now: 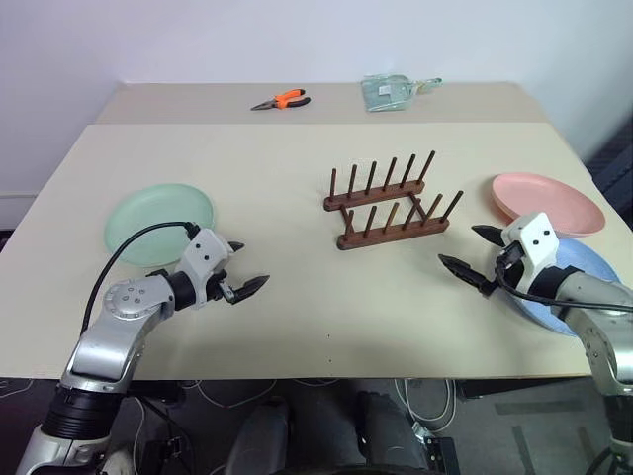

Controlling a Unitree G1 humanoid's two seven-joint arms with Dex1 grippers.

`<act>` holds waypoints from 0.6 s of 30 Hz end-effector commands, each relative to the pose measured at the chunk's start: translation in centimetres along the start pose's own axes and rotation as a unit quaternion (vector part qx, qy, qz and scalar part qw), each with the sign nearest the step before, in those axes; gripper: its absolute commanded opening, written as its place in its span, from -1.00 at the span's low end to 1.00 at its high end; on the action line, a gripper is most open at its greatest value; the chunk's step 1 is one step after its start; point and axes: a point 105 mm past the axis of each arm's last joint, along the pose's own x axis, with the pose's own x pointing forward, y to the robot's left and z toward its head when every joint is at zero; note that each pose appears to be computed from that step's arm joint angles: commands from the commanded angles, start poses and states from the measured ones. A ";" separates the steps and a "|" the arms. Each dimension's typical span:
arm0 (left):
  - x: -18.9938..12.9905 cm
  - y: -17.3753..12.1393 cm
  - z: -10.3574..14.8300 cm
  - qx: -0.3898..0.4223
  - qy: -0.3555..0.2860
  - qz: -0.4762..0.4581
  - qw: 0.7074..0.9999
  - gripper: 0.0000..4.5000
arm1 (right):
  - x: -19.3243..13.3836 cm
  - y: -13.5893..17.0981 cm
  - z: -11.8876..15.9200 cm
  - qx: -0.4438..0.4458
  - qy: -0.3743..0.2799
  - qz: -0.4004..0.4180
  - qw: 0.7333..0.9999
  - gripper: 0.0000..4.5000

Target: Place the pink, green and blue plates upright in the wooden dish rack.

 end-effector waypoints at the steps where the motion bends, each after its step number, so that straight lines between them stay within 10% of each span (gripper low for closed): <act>1: 0.3 0.0 1.4 0.013 -0.021 0.000 1.000 0.90 | 0.3 0.1 2.0 -0.025 -0.034 -0.007 0.999 0.99; 9: 1.9 -1.1 1.4 0.005 -0.026 -0.031 0.999 0.90 | 1.2 0.6 1.3 -0.019 -0.011 0.019 1.000 0.99; 18: 11.0 -3.2 1.9 -0.003 -0.038 -0.111 0.993 0.90 | 0.5 1.8 2.0 -0.025 -0.026 -0.030 0.999 0.99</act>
